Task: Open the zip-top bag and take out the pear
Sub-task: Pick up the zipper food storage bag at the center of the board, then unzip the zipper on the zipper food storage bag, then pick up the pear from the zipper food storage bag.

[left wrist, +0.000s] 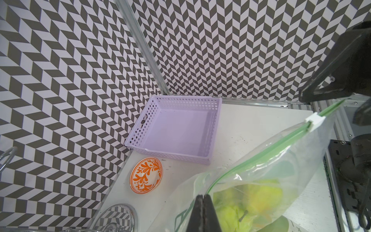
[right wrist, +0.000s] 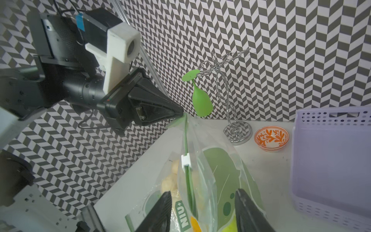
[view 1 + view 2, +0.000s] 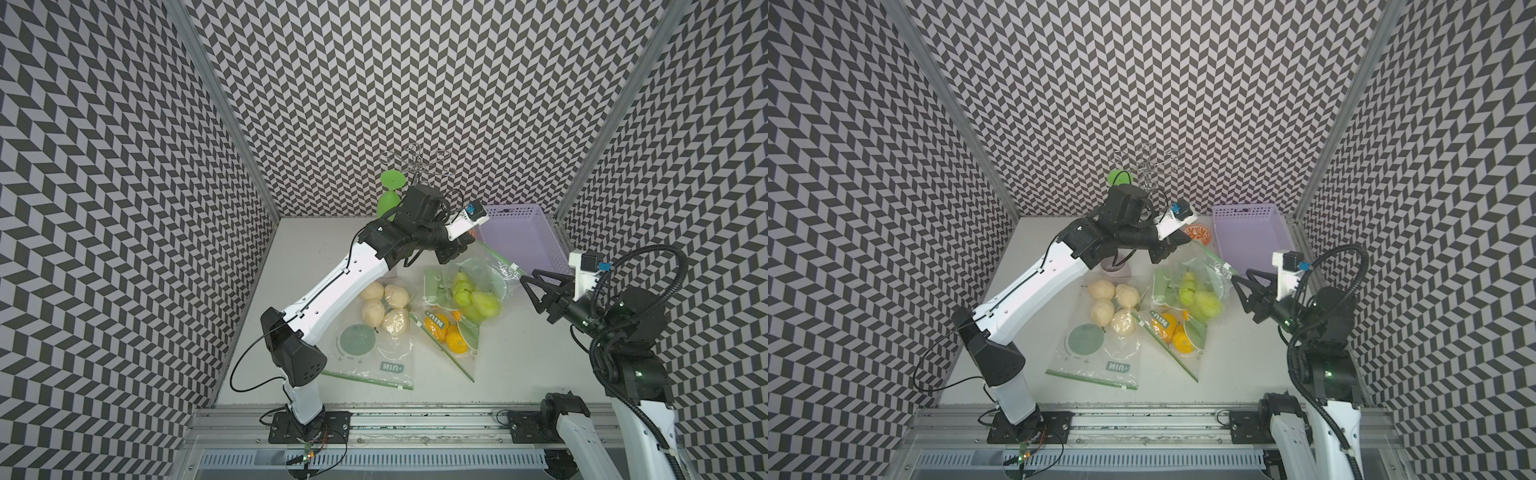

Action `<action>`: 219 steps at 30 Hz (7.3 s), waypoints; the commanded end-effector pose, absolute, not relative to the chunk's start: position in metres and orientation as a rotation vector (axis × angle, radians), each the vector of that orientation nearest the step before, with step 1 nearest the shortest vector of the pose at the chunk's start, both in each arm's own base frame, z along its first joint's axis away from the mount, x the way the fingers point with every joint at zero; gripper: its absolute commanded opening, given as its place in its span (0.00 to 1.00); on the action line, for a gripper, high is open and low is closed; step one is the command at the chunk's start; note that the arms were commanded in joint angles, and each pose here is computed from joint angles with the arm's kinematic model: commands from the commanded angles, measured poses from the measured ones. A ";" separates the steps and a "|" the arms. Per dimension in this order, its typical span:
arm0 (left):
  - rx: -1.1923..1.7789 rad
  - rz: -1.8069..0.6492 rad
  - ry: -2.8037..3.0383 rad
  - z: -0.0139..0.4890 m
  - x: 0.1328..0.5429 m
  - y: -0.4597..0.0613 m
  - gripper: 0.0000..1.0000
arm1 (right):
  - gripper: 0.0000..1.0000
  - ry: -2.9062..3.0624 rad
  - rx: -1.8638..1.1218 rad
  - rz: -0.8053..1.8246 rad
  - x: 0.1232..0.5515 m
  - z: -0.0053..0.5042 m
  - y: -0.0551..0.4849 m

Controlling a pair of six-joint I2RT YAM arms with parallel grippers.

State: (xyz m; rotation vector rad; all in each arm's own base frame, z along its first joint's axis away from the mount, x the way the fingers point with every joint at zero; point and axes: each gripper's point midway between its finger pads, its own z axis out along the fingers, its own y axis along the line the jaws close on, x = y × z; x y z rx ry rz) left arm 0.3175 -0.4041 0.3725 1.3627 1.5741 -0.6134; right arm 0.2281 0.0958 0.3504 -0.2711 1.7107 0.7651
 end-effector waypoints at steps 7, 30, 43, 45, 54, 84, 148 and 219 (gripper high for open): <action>1.397 -0.618 1.579 0.365 0.309 -0.408 0.00 | 0.08 1.671 -0.310 0.794 0.227 0.359 0.101; 1.783 -0.686 1.065 0.382 0.209 -0.472 0.82 | 0.00 1.664 -0.415 0.719 0.211 0.360 0.109; 1.799 -0.707 1.152 0.366 0.210 -0.474 0.75 | 0.00 1.584 -0.473 0.597 0.197 0.366 0.109; 1.795 -0.719 1.144 0.372 0.207 -0.472 0.74 | 0.00 1.583 -0.468 0.590 0.198 0.366 0.108; 1.793 -0.748 1.154 0.378 0.198 -0.470 0.55 | 0.00 1.587 -0.460 0.587 0.199 0.365 0.107; 1.816 -0.711 1.200 0.367 0.195 -0.472 0.15 | 0.00 1.583 -0.449 0.592 0.198 0.365 0.107; 1.157 -0.425 1.398 0.480 0.327 -0.312 0.00 | 0.00 1.625 -0.133 1.278 0.253 0.393 0.203; 1.429 -0.674 1.382 0.396 0.226 -0.418 0.01 | 0.26 2.134 0.053 1.259 0.224 0.267 0.231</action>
